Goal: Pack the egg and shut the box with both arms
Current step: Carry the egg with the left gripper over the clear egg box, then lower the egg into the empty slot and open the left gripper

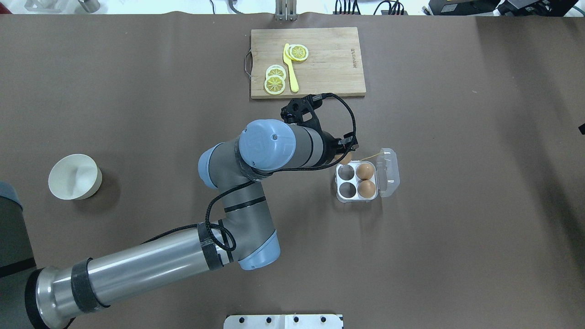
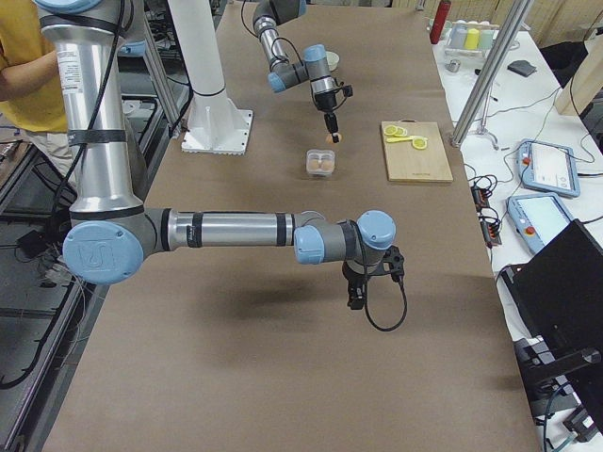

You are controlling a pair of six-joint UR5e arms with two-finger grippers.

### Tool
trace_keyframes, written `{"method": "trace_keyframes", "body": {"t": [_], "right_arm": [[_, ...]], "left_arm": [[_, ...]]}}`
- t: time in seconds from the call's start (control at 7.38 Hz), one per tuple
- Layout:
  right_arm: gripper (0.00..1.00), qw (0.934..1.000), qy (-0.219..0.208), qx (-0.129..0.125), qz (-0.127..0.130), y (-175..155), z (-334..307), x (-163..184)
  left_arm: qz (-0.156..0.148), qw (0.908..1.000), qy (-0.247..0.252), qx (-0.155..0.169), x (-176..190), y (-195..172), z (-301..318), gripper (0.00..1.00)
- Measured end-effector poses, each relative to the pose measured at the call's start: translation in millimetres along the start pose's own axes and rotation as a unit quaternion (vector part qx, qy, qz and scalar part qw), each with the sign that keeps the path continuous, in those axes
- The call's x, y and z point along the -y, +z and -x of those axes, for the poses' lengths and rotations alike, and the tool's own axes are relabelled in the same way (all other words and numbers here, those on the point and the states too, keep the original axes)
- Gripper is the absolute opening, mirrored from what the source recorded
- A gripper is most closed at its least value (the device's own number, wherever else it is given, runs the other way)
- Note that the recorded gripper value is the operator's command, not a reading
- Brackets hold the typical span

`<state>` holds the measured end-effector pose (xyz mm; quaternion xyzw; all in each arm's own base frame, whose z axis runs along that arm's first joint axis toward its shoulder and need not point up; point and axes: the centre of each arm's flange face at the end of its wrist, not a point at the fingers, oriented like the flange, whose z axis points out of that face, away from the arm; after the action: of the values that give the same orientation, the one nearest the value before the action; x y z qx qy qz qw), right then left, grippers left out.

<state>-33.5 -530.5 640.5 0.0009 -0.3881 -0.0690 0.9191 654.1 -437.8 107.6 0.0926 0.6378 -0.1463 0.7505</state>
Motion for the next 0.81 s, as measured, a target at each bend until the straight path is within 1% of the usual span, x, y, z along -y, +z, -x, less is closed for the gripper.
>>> {"method": "trace_keyframes", "body": {"t": [0.54, 0.81], "right_arm": [[1.00, 1.0000, -0.001, 0.000, 0.000, -0.1, 0.4, 0.1], [1.00, 1.0000, -0.001, 0.000, 0.000, -0.1, 0.4, 0.1]], "left_arm": [[-0.005, 1.0000, 0.006, 0.004, -45.7, 16.5, -1.4, 0.40], [-0.012, 0.9999, 0.007, 0.004, -55.2, 21.1, -4.2, 0.41]]}}
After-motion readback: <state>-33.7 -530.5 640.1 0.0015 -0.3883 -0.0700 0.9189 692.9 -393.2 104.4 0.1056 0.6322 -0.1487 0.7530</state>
